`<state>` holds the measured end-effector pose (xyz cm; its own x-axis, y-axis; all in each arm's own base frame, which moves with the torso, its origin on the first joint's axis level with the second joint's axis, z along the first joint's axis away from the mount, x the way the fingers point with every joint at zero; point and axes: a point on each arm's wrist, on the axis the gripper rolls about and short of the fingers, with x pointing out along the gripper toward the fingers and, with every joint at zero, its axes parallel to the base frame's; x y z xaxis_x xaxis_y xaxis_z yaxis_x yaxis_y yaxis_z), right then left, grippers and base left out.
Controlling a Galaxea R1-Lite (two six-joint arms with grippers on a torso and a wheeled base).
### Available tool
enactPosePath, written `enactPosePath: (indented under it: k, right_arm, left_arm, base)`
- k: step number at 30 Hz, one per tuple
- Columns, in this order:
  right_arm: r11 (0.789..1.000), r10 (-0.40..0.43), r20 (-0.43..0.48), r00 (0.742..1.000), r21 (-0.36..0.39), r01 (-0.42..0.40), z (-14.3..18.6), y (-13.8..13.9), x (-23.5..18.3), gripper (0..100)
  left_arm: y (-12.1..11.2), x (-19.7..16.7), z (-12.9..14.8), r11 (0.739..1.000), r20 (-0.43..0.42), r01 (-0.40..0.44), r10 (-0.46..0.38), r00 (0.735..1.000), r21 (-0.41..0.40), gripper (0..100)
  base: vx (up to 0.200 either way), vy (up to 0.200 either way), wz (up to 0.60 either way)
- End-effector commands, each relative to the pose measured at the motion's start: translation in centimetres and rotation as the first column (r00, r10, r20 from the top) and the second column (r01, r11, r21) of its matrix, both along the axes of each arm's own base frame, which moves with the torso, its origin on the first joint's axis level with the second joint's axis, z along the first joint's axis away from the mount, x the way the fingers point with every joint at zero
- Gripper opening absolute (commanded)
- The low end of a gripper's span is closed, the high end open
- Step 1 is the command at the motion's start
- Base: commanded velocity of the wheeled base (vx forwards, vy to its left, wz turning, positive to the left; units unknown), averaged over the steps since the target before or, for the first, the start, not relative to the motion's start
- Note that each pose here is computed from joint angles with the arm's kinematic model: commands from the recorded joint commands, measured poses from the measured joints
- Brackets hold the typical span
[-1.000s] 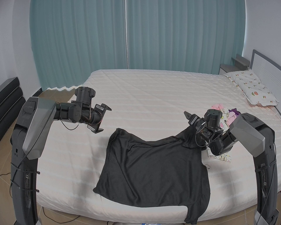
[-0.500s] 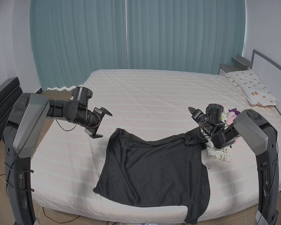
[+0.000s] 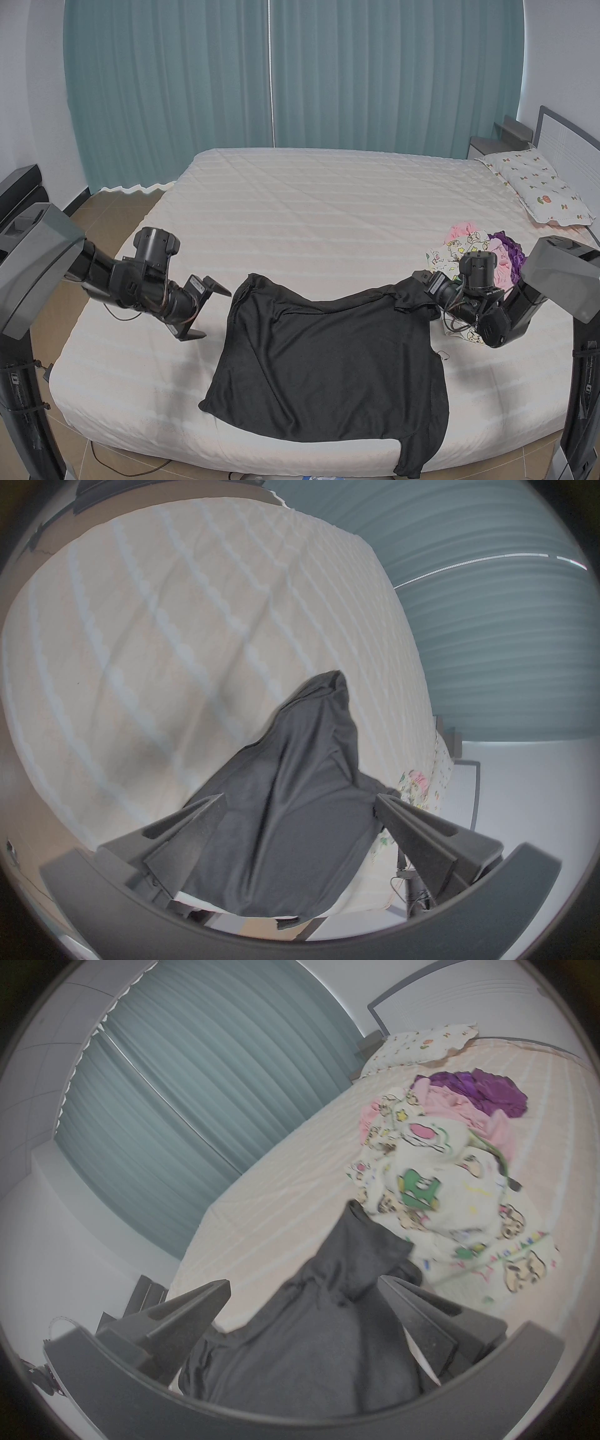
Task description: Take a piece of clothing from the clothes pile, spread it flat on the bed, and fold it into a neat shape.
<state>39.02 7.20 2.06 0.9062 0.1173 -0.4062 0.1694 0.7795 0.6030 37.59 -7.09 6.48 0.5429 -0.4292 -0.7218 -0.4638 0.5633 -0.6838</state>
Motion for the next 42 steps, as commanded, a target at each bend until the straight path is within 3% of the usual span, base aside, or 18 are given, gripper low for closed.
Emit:
enactPosePath:
  k: [1,3,9,13,20,24,39,40,42]
  right_arm:
    - [1.0,0.011,-0.029,1.0,-0.003,-0.011,0.3,-1.4,-6.6,100]
    - [1.0,0.012,-0.032,0.999,-0.005,-0.012,0.0,-1.5,-6.9,100]
    - [1.0,0.013,-0.078,0.997,0.0,-0.013,-1.9,-1.8,-8.7,100]
    - [1.0,0.014,-0.058,0.998,0.002,-0.014,-2.9,-1.9,-8.9,100]
    - [1.0,0.017,-0.065,0.998,0.001,-0.017,-3.1,-1.9,-9.5,100]
    - [1.0,0.016,-0.064,0.998,0.003,-0.016,-3.1,-1.9,-9.4,100]
    - [1.0,0.016,-0.053,0.998,0.005,-0.016,-3.1,-1.9,-9.3,100]
    - [1.0,0.016,-0.057,0.998,0.004,-0.016,-3.2,-1.9,-9.4,100]
    - [1.0,0.015,-0.061,0.998,0.002,-0.015,-3.2,-1.9,-9.4,100]
  left_arm:
    - [0.2,-6.4,-1.3,0.994,0.018,0.09,-0.091,0.996,0.056,100]
    - [0.1,-6.8,-1.7,0.993,0.008,0.097,-0.098,0.995,0.073,100]
    - [-1.1,-9.0,-3.3,0.96,-0.01,0.223,-0.224,0.974,0.17,100]
    - [-1.5,-9.0,-4.5,0.945,-0.041,0.196,-0.192,0.981,0.261,100]
    - [-3.1,-9.6,-6.7,0.89,-0.043,0.276,-0.28,0.959,0.363,100]
    - [-3.9,-9.9,-8.2,0.854,-0.078,0.268,-0.261,0.962,0.445,100]
    - [-5.3,-9.9,-10.1,0.807,-0.091,0.264,-0.255,0.963,0.529,100]
    - [-5.3,-9.8,-10.0,0.806,-0.091,0.261,-0.252,0.964,0.532,0]
    - [-5.3,-9.8,-10.0,0.799,-0.092,0.252,-0.242,0.966,0.546,0]
  base:
    - [0.0,0.0,0.0]
    - [0.0,0.0,0.0]
    - [0.0,0.0,0.0]
    - [0.0,0.0,0.0]
    - [0.0,0.0,0.0]
    - [0.0,0.0,0.0]
    - [0.0,0.0,0.0]
    - [0.0,0.0,0.0]
    - [0.0,0.0,0.0]
